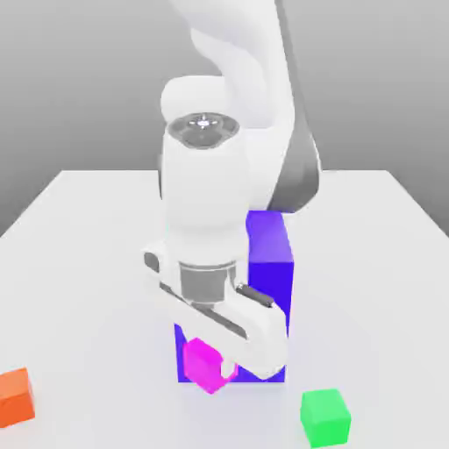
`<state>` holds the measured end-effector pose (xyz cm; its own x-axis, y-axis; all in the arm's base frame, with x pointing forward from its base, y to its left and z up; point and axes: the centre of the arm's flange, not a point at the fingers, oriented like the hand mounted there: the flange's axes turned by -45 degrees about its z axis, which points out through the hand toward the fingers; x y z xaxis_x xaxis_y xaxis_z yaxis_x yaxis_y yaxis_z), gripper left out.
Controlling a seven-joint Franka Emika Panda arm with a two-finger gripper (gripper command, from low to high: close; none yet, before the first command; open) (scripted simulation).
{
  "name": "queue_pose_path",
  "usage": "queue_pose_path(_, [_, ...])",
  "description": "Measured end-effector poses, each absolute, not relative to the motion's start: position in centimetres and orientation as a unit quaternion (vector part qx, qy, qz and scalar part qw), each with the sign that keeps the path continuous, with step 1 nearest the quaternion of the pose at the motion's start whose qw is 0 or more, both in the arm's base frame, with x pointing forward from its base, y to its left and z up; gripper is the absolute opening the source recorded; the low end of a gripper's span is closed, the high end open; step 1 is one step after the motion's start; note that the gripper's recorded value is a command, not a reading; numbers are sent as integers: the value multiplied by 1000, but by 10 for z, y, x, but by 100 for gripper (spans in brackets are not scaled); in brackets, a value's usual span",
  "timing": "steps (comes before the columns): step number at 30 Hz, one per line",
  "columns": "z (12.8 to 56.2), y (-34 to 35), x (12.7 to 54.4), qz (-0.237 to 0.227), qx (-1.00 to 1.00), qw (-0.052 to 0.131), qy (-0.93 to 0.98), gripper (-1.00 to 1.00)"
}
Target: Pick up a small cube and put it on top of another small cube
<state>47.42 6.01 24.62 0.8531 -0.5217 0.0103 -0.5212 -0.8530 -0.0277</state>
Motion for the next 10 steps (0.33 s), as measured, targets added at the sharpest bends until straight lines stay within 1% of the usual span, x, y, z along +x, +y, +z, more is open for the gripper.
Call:
queue_pose_path(2, [240, 110, 469, -3, -979, 5, 202, -100])
queue_pose_path(3, [231, 123, 467, -2, -983, 3, 185, -100])
queue_pose_path(6, [195, 134, 465, -1, -985, 1, 170, -100])
queue_pose_path(7, [185, 135, 464, -1, -986, 1, 168, 100])
queue_pose_path(10, [185, 135, 464, -1, -986, 1, 168, 100])
